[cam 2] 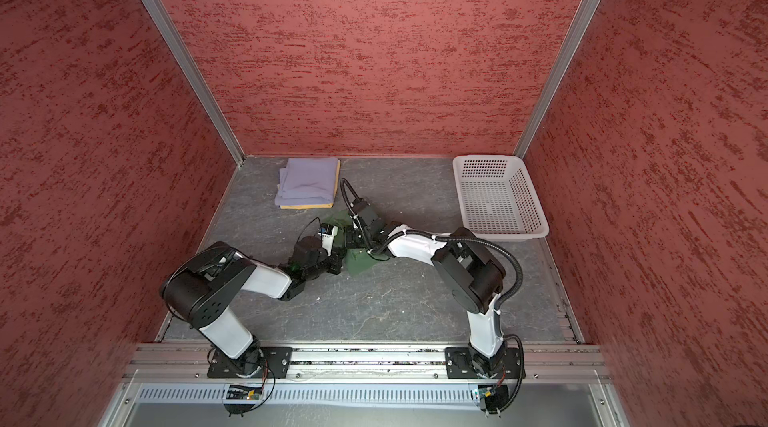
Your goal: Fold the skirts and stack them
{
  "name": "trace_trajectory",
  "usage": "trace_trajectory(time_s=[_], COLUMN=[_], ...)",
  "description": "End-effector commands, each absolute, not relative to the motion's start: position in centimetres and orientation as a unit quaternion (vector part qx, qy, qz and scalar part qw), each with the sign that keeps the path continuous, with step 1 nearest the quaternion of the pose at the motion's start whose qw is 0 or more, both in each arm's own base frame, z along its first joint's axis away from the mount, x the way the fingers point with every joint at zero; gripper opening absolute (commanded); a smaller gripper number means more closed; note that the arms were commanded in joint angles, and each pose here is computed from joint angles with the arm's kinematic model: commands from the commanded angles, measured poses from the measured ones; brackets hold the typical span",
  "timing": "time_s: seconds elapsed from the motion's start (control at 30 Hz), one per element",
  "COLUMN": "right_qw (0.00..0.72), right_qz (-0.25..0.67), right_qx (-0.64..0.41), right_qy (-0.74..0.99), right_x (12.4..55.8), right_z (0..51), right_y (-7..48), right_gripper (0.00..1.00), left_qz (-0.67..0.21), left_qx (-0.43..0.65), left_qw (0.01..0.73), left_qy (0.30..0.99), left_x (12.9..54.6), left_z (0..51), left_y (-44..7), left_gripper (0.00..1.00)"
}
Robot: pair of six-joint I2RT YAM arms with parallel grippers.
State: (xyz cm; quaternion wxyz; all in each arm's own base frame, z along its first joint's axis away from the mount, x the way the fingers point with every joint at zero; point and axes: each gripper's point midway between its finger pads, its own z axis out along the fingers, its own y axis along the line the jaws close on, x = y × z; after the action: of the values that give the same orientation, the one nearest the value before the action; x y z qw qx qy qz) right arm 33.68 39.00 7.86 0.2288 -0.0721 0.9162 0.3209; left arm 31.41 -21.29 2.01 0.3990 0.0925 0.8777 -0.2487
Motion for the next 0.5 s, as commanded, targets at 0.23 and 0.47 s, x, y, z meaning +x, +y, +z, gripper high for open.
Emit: trace_trajectory(time_s=[0.23, 0.47], right_qw=[0.216, 0.216], right_qz=[0.340, 0.346], right_qx=[-0.072, -0.083], right_qy=[0.912, 0.909], right_x=[33.2, 32.9], right_z=[7.0, 7.7], right_y=[39.9, 39.9], right_gripper=[0.09, 0.28], left_qz=[-0.237, -0.217], left_qx=[0.092, 0.092], left_qw=[0.396, 0.428], left_qy=[0.883, 0.873], left_x=[30.1, 30.1], left_z=[2.7, 5.7], left_y=[-20.3, -19.1], left_gripper=[0.06, 0.07])
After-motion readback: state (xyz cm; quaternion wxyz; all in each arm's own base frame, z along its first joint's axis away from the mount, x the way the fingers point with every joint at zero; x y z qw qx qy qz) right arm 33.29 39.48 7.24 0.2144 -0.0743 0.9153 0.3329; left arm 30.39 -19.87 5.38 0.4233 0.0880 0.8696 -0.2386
